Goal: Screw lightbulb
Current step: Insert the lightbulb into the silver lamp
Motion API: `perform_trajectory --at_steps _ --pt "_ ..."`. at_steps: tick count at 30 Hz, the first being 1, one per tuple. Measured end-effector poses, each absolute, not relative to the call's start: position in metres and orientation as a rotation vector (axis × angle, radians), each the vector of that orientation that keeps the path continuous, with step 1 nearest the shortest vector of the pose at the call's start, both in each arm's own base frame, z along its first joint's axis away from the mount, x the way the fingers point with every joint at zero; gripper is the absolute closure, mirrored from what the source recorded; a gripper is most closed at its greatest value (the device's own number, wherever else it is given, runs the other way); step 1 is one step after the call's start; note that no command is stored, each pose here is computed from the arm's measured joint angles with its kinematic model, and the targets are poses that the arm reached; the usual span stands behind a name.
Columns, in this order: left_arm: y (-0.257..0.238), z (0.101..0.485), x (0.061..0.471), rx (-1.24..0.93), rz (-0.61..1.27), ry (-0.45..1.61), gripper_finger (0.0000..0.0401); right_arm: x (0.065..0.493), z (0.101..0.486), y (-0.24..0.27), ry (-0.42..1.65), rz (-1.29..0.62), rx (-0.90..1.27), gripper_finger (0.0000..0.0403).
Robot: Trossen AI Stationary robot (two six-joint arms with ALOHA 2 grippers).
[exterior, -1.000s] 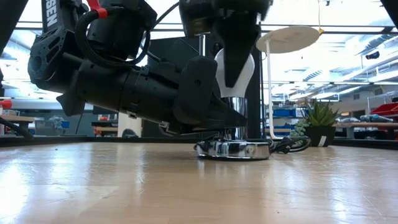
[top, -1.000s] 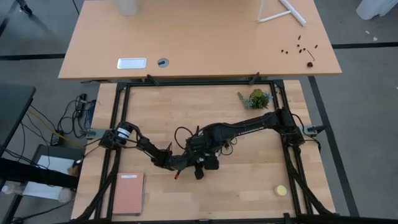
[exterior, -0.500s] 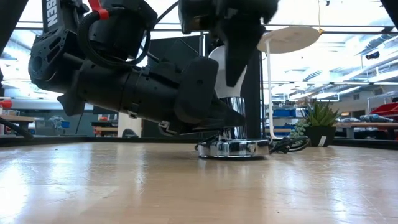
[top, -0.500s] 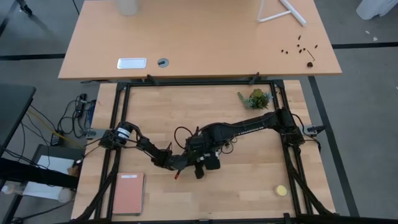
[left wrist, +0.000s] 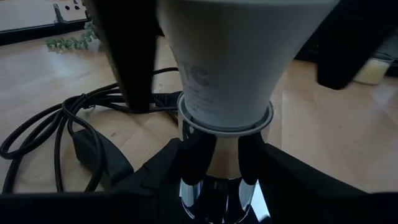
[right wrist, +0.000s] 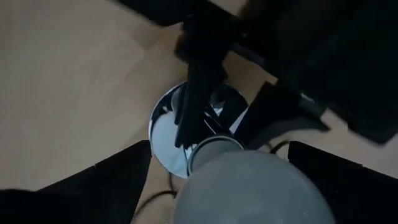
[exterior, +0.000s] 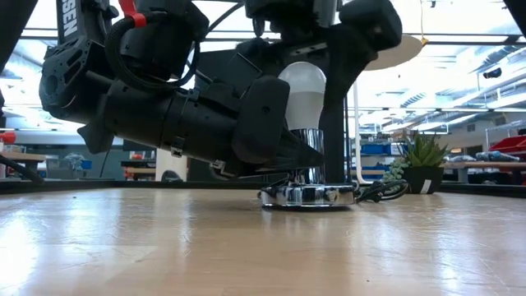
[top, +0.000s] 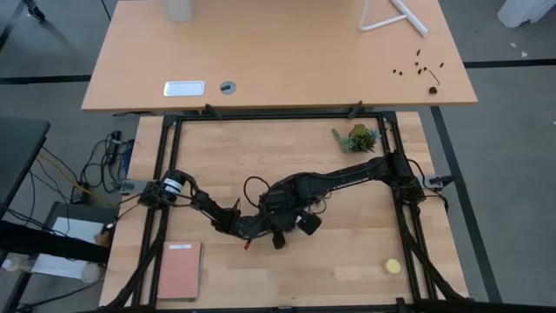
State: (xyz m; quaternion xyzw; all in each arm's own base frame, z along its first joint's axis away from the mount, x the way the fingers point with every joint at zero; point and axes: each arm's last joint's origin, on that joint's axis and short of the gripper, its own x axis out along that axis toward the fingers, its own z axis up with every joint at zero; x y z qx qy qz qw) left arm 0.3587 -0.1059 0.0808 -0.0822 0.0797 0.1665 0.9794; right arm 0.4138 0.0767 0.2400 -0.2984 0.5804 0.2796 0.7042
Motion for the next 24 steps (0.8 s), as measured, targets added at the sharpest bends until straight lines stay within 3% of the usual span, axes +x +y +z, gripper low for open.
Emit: perform_trajectory --at_steps 6,11,24 --pt "-0.106 0.081 0.358 -0.167 0.334 0.161 0.0217 0.414 0.240 0.076 1.198 0.840 -0.941 0.0021" --pt "-0.106 0.081 0.358 -0.175 0.335 0.159 0.0217 0.416 0.240 0.068 1.161 0.903 -1.046 0.0021" --pt "-0.106 0.080 0.359 -0.171 0.336 0.163 0.0217 0.419 0.234 0.062 1.161 0.924 -0.951 0.0030"
